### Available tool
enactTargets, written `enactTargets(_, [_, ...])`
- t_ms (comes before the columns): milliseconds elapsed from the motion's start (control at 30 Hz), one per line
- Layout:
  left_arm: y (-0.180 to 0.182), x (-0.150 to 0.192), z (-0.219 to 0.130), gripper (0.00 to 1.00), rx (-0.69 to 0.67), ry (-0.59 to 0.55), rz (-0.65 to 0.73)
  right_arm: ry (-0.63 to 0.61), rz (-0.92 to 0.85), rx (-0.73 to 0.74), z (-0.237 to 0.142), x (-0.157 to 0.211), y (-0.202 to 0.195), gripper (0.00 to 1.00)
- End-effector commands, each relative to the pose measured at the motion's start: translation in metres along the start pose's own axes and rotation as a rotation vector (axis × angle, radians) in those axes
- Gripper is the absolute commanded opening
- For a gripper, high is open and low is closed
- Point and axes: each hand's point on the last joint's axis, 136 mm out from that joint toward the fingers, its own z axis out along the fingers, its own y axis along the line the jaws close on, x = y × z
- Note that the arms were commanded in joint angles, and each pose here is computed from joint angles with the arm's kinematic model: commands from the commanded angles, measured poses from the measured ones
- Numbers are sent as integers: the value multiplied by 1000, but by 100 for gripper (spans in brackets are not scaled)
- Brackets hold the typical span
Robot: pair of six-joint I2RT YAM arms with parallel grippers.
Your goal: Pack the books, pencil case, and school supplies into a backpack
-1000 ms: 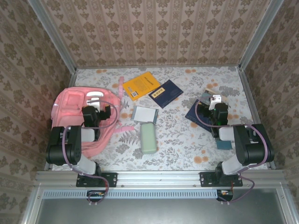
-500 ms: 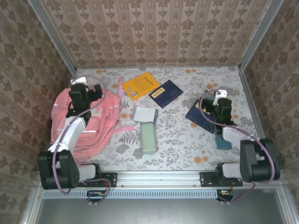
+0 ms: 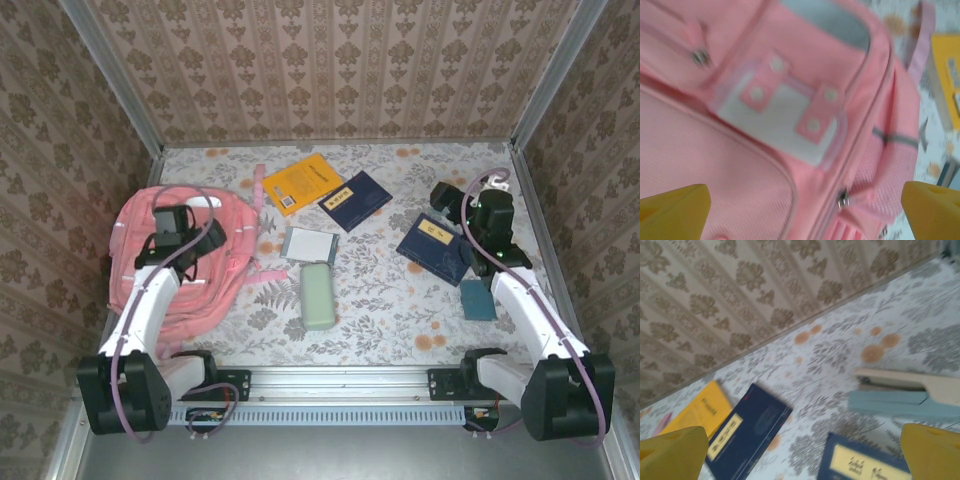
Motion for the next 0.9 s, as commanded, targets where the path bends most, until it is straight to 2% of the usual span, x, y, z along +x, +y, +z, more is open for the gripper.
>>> enactTargets(0, [-14,45,20,97,57,180,-57,94,1,-93,-12,10,36,100])
enactTargets(100, [-28,69,36,94,114,281,-73,116,-80,-127,-19,16,61,100])
enactTargets(300, [-58,98,59,94,161,363,-103,162,-156,-177,-28,30,91,100])
enactTargets(467, [-105,102,75,91,280,361,-203,194,-237,-161,-34,39,103,100])
enactTargets(667, [-176,99,79,91,346,352,-125,206,-256,-172,-37,43,110,100])
enactTargets(867, [-220,100,77,92,369,337,-98,244,-267,-185,-36,53,115,100])
